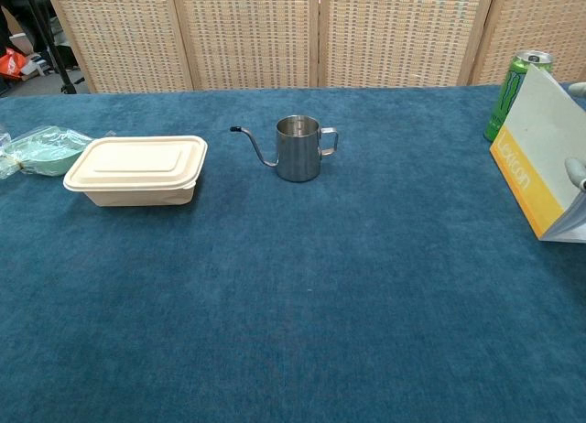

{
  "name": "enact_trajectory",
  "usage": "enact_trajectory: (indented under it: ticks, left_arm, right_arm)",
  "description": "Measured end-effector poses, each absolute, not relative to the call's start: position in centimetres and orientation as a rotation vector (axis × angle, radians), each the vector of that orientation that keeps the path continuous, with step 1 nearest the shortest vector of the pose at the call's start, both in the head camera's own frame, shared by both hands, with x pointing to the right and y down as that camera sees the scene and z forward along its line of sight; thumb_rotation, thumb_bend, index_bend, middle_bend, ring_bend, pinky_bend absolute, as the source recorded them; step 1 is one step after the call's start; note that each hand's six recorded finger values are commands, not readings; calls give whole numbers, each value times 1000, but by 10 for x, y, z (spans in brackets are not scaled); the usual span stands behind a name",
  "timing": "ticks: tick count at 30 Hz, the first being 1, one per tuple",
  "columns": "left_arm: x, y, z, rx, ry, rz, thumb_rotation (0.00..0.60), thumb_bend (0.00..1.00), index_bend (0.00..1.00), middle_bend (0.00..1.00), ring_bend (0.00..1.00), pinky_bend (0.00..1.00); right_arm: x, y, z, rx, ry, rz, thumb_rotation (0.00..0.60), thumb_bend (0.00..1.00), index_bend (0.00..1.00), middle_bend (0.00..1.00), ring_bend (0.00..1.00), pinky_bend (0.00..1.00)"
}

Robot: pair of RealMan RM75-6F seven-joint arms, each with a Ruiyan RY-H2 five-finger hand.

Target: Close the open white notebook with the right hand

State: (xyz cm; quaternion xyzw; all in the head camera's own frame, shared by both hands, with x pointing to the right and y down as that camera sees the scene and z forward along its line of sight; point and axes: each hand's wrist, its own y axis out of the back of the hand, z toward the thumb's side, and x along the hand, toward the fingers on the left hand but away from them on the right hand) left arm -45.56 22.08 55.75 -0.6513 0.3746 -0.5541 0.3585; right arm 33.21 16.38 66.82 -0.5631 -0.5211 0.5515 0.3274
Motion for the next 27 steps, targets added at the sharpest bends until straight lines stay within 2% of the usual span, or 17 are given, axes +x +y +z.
enact_trajectory:
  ticks: [12, 14, 19, 21, 27]
  left_arm:
    - [-456, 221, 556, -1682, 973, -1427, 600, 180, 0, 0, 0, 0]
    - [-457, 221, 557, -1679, 974, -1433, 600, 180, 0, 0, 0, 0]
    - [-460, 219, 558, -1662, 974, -1450, 600, 180, 0, 0, 0, 0]
    - [-461, 219, 559, -1655, 975, -1456, 600, 180, 0, 0, 0, 0]
    - [-465, 218, 563, -1627, 975, -1485, 600, 180, 0, 0, 0, 0]
  right_arm:
    - [341, 165, 660, -1444, -1406, 1490, 600, 552, 0, 0, 0, 0]
    - [342, 165, 658, -1459, -1396, 1481, 600, 530, 0, 0, 0, 0]
    - [348, 164, 648, -1517, -1284, 1446, 600, 375, 0, 0, 0, 0]
    - [354, 165, 642, -1529, -1208, 1440, 600, 342, 0, 0, 0, 0]
    - [389, 182, 619, -1494, -941, 1467, 600, 311, 0, 0, 0, 0]
